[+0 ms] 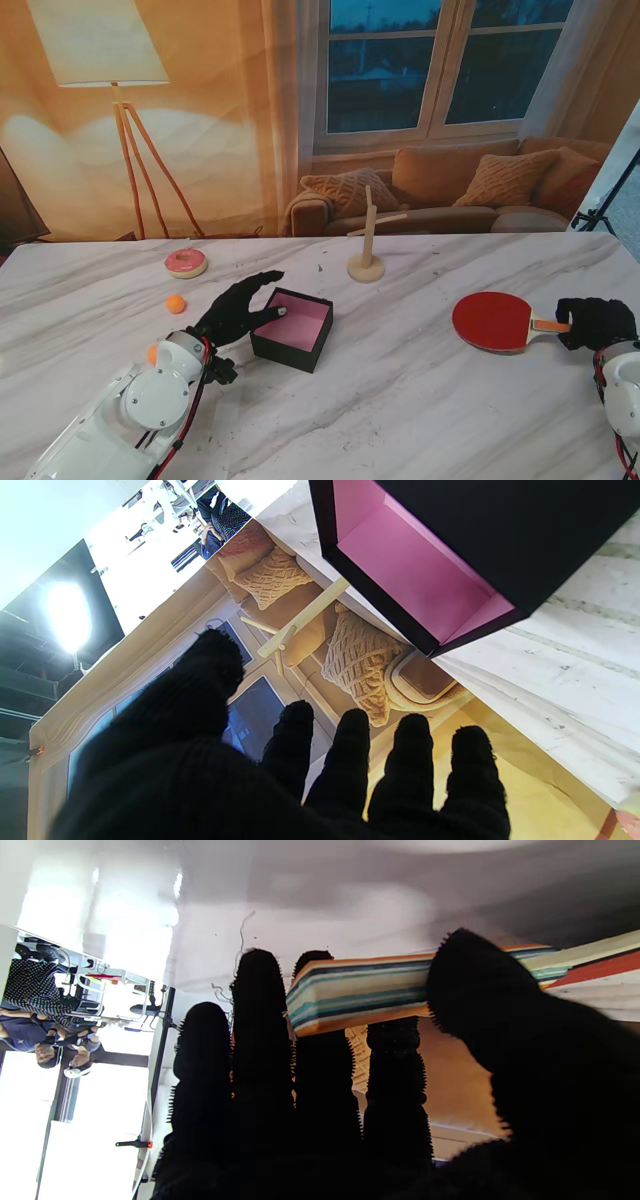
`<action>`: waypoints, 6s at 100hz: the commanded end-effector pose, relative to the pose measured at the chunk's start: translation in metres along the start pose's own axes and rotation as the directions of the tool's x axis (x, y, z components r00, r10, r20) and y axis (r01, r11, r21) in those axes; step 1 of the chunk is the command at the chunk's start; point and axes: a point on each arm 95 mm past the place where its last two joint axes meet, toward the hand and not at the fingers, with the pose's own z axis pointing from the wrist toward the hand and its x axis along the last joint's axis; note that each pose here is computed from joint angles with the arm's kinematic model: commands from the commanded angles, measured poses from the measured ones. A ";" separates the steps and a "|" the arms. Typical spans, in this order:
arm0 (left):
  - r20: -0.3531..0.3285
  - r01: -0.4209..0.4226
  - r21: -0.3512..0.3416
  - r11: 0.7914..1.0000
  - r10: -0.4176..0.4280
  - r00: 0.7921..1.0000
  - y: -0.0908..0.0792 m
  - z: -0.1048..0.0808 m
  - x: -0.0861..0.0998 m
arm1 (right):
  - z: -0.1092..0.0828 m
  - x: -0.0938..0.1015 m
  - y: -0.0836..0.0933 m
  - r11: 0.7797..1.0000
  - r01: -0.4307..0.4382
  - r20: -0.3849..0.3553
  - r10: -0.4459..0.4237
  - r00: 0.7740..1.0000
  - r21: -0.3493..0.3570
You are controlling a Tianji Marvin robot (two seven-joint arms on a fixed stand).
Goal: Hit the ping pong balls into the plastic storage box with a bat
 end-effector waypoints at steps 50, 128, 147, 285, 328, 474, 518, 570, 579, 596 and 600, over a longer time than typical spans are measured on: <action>-0.005 0.008 -0.007 1.000 -0.008 1.000 0.002 -0.002 0.000 | -0.007 0.013 0.041 0.994 -0.073 -0.108 0.063 0.992 -0.086; -0.007 0.014 0.002 1.000 -0.014 1.000 0.000 -0.003 0.000 | -0.009 0.065 0.087 0.967 -0.229 -0.298 0.188 0.936 -0.109; -0.007 0.015 0.003 1.000 -0.015 1.000 0.000 -0.003 0.000 | -0.008 0.076 0.091 0.958 -0.273 -0.317 0.233 0.919 -0.087; -0.010 0.029 0.006 1.000 -0.029 1.000 0.001 -0.002 0.000 | 0.006 0.130 0.119 0.918 -0.393 -0.377 0.380 0.845 0.044; -0.009 0.036 0.003 0.999 -0.036 0.999 0.002 -0.001 0.000 | 0.006 0.140 0.121 0.924 -0.372 -0.391 0.376 0.840 0.089; -0.002 0.062 0.005 0.998 -0.062 0.998 0.003 0.001 0.002 | 0.002 0.150 0.116 0.888 -0.393 -0.355 0.456 0.816 0.238; 0.000 0.067 0.006 0.998 -0.067 0.998 0.004 0.002 0.002 | 0.002 0.155 0.114 0.861 -0.429 -0.334 0.503 0.797 0.273; 0.001 0.068 0.003 0.998 -0.068 0.998 0.004 0.002 0.002 | 0.006 0.152 0.111 0.900 -0.320 -0.392 0.421 0.818 0.297; 0.002 0.069 0.004 0.998 -0.069 0.998 0.004 0.002 0.002 | 0.006 0.153 0.110 0.901 -0.322 -0.392 0.419 0.819 0.291; 0.001 0.071 0.004 0.998 -0.071 0.998 0.005 0.002 0.002 | 0.007 0.156 0.106 0.890 -0.350 -0.372 0.443 0.815 0.294; 0.002 0.071 0.004 0.997 -0.071 0.997 0.005 0.002 0.002 | 0.007 0.157 0.104 0.888 -0.355 -0.367 0.447 0.816 0.293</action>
